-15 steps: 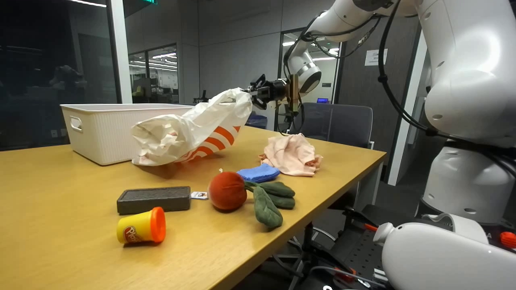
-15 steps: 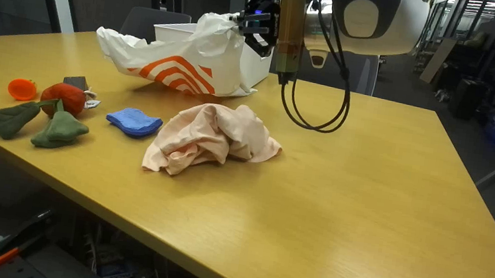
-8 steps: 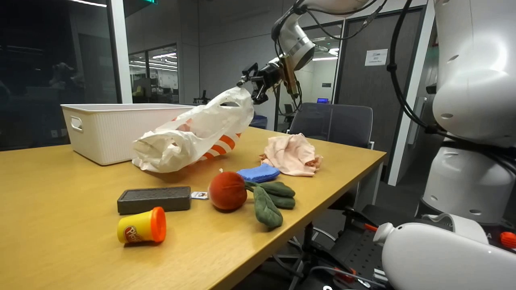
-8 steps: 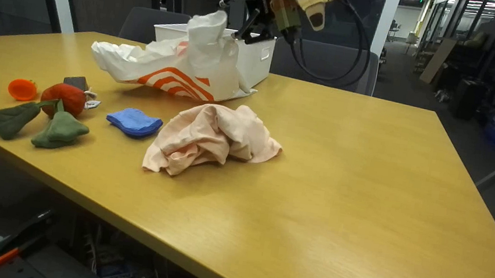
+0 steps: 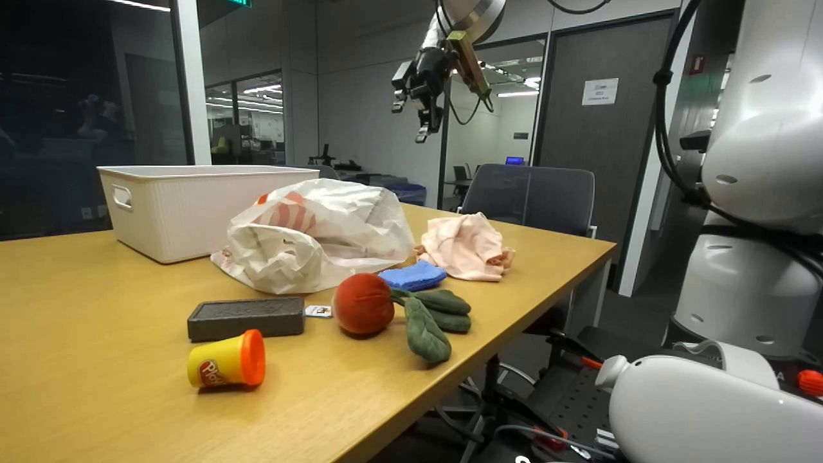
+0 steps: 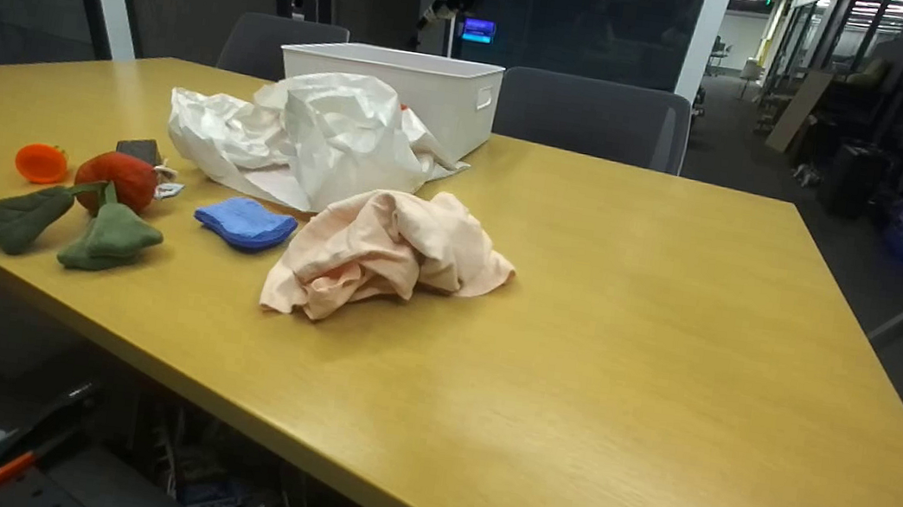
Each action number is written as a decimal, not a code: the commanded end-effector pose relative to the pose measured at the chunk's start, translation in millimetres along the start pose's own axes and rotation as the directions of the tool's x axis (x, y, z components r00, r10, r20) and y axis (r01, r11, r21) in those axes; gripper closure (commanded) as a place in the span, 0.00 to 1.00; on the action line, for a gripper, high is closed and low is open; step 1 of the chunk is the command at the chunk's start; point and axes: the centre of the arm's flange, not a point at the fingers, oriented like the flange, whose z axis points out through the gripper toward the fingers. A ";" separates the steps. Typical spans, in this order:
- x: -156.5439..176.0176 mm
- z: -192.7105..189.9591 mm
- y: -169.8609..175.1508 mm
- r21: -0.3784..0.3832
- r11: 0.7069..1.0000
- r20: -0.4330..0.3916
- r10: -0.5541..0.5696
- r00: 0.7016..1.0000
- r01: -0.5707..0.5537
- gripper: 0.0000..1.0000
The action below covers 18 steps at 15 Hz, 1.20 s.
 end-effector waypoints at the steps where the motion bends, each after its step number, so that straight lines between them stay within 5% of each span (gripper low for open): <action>1: -45.7 11.9 -15.3 -0.206 0.978 0.026 -0.028 0.999 0.032 0.00; 5: -89.6 36.2 9.2 -0.433 0.898 0.064 -0.049 0.997 0.072 0.00; 9: -121.2 58.2 29.1 -0.613 0.784 0.062 -0.078 0.995 0.100 0.00; 12: -126.9 42.6 3.2 -0.707 0.690 0.070 -0.155 0.985 0.159 0.00; 13: -107.2 52.3 30.2 -0.647 0.748 0.109 -0.105 0.989 0.150 0.00; 16: -110.5 48.6 17.9 -0.672 0.717 0.118 -0.143 0.983 0.185 0.00; 18: -106.0 58.0 28.5 -0.594 0.760 0.174 -0.200 0.964 0.265 0.00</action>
